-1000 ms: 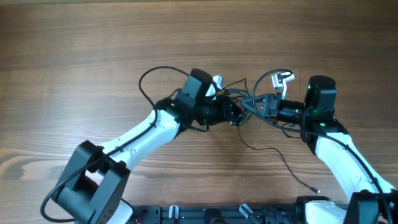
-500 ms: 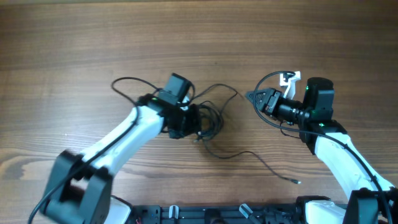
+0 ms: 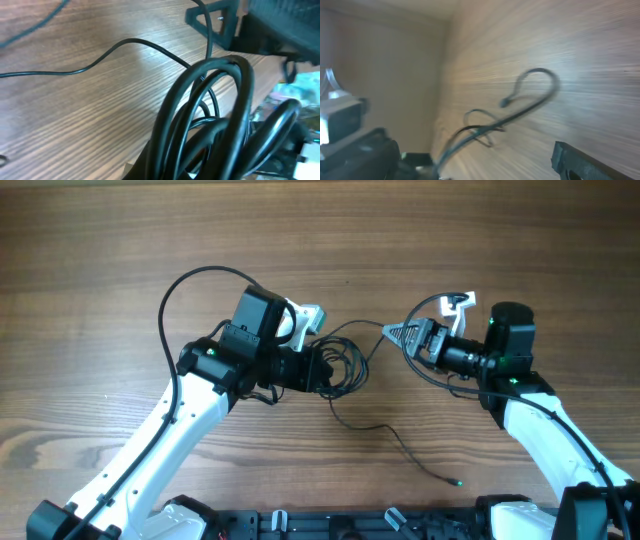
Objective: Untangle cables
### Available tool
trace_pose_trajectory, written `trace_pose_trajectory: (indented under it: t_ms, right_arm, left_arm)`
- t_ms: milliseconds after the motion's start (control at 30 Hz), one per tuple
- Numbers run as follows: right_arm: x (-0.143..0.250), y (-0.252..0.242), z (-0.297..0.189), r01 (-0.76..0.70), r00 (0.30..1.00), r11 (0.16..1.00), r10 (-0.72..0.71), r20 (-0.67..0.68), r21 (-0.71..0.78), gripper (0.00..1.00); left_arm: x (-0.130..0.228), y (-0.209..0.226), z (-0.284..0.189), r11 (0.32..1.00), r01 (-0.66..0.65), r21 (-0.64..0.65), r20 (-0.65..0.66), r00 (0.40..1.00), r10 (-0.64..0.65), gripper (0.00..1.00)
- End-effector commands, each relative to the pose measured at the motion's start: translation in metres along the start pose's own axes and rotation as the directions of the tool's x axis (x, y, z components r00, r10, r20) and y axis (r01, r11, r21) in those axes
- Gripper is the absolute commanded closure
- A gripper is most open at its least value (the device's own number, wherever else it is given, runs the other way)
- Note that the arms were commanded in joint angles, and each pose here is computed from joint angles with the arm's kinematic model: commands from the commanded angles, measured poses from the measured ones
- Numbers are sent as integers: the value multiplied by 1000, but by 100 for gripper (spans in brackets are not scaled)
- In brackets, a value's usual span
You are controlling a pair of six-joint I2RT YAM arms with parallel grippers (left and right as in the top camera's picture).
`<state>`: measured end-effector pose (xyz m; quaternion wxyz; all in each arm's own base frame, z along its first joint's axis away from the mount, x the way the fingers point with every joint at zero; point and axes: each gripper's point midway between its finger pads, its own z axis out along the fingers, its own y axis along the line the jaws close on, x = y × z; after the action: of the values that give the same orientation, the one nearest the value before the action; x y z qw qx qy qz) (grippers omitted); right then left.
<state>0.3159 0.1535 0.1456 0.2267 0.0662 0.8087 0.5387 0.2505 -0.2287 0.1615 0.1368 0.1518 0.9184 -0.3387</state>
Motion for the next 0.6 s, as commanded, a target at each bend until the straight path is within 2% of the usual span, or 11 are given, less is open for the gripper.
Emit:
trace_pose_trajectory:
  t_ms: [0,67,133,267,333,400,433,500,567]
  right_arm:
    - [-1,23,-1,-77,997,993,75,-30,-88,0]
    - [-8,33,0,-49,999,992,49,-7,-117,0]
    - [-12,40,5,-10,1000,992,12,17,-129,0]
    - [1,45,21,10,1000,993,-11,-6,-115,0]
    - [10,40,29,-15,1000,996,13,-28,-86,1]
    - [19,15,36,-99,995,995,100,-22,32,4]
    - [22,4,37,-135,991,988,137,-15,80,7]
    - [29,-3,38,-161,985,981,166,-37,106,21]
    - [37,1,40,-158,983,984,165,-84,84,45]
  left_arm:
    - [-11,-3,-9,992,-121,-29,43,992,122,96]
    - [-11,-7,-9,992,-126,-9,45,991,126,96]
    - [-15,-22,-9,986,-150,69,62,987,146,96]
    - [-28,-50,-16,955,-222,196,130,971,199,96]
    - [-37,-57,-21,945,-253,208,178,960,217,96]
    - [-46,-66,-31,933,-292,208,227,943,244,96]
    - [-51,-71,-36,928,-309,208,248,935,255,96]
    - [-61,-76,-48,921,-338,194,299,915,272,96]
    - [-80,-70,-63,942,-309,127,373,895,244,96]
